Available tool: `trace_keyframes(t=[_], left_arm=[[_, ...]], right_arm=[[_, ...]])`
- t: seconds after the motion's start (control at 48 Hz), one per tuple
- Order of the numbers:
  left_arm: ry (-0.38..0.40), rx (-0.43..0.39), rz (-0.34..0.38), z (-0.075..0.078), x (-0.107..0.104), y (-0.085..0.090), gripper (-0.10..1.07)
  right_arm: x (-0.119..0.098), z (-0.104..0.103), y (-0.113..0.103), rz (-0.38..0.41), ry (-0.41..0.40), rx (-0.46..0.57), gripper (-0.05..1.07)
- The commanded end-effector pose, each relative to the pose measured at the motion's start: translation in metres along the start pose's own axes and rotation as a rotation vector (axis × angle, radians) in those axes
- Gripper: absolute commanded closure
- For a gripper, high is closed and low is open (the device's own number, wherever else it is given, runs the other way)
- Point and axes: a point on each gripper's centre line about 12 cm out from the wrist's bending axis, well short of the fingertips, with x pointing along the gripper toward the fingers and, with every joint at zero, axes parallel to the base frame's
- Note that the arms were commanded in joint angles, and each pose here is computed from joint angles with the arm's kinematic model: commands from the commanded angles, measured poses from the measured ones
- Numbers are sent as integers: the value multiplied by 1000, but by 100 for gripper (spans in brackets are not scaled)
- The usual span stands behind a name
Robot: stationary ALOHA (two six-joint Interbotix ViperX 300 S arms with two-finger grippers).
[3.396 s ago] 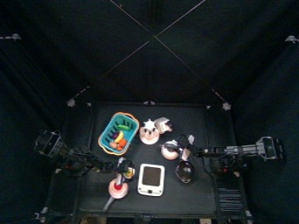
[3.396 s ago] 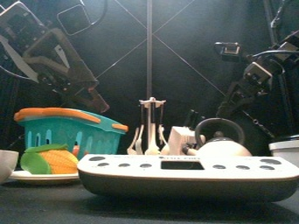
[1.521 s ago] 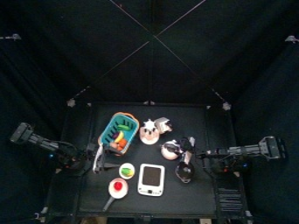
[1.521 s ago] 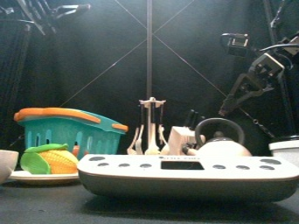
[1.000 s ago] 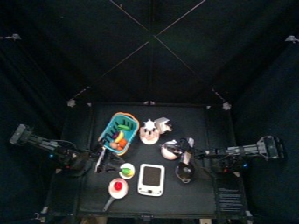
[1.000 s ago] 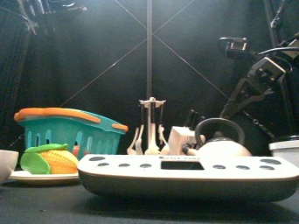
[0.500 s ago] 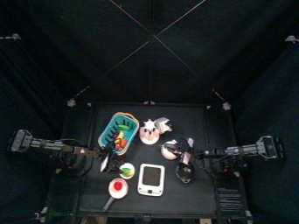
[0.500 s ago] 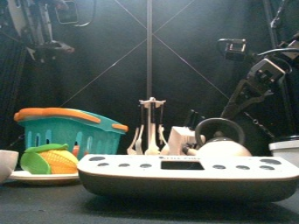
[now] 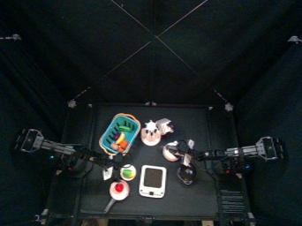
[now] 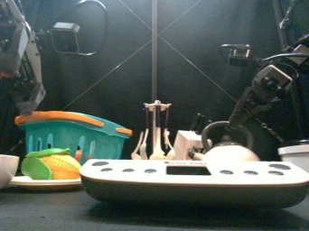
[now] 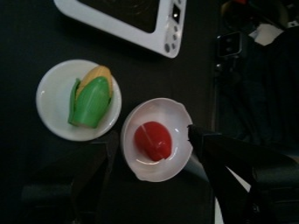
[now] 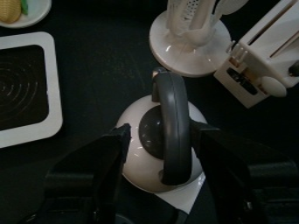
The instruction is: Grab pan
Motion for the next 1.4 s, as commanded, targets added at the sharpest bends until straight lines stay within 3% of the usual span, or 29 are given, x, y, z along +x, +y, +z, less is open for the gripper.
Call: trace_keyframes(t=[0.0,0.125,0.229,0.625,0.729,0.917,1.125,1.375], left_arm=[[27,-4,15,-1,8,-1,0],[110,-68,67,-15,28,9,0],[163,-72,105,-21,40,17,0],[188,-105,92,-25,54,8,1],[208,-119,96,-28,56,9,7],[213,-120,101,-30,56,11,30],[209,-97,104,-25,53,12,49],[177,-72,87,-1,29,9,49]], right_arm=[[-1,11,2,8,-28,5,14],[2,11,2,9,-19,5,14],[5,12,4,14,-13,2,14],[9,9,5,16,4,-2,14],[9,10,5,16,3,-2,14],[9,11,5,15,1,-3,14],[9,11,5,15,1,-5,14],[9,11,4,14,0,-6,14]])
